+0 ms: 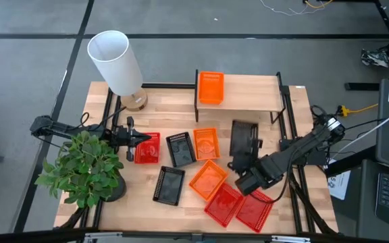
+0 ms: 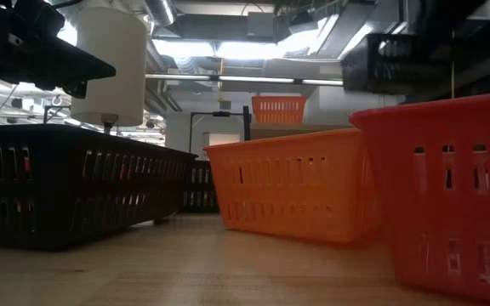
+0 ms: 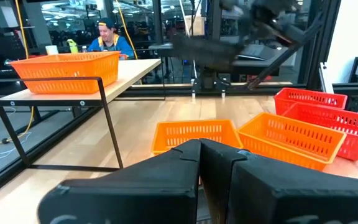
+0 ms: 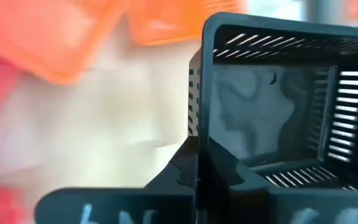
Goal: Stack baskets on shelf by color
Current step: Put the top right black bin on the shelf
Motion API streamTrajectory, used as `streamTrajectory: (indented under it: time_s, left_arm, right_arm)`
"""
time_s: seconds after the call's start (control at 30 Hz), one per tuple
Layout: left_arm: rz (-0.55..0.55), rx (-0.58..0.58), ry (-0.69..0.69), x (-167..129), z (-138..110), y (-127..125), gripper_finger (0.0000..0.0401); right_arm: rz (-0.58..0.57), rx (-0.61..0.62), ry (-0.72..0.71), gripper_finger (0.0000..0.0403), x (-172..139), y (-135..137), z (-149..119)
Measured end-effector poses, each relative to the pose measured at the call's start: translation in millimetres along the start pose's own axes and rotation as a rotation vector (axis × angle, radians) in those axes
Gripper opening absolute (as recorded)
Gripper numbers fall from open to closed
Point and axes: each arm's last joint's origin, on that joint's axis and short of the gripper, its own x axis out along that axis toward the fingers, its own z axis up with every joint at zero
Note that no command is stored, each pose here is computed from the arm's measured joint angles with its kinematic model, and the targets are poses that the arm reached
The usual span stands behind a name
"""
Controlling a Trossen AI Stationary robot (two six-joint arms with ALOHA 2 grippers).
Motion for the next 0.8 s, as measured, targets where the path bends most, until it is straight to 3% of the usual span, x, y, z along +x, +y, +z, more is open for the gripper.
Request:
streamTrajectory:
  time_s: [0.13, 0.3, 0.47, 0.63, 0.8]
  left_arm:
    - [0.0, 0.0, 0.0, 0.0, 0.0, 0.0, 0.0]
    - [0.0, 0.0, 0.0, 0.0, -0.1, 0.0, 0.0]
    - [-0.001, 0.006, 0.015, 0.0, -1.6, -0.1, 0.0]
    - [-0.001, 0.032, 0.02, 0.0, -2.2, -0.1, 0.0]
    - [-0.002, 0.032, 0.02, 0.0, -2.1, -0.1, 0.0]
  right_arm:
    - [-0.162, -0.046, -0.049, 0.0002, -1.9, -21.4, 7.8]
    - [-0.178, -0.084, -0.007, 0.0001, 12.9, -57.4, 22.4]
    - [-0.193, -0.076, 0.076, 0.0001, 25.0, -110.9, 24.0]
    - [-0.137, 0.033, 0.087, 0.0001, 28.8, -182.3, 10.7]
    - [0.136, 0.097, -0.156, 0.0, 41.4, -228.7, 3.8]
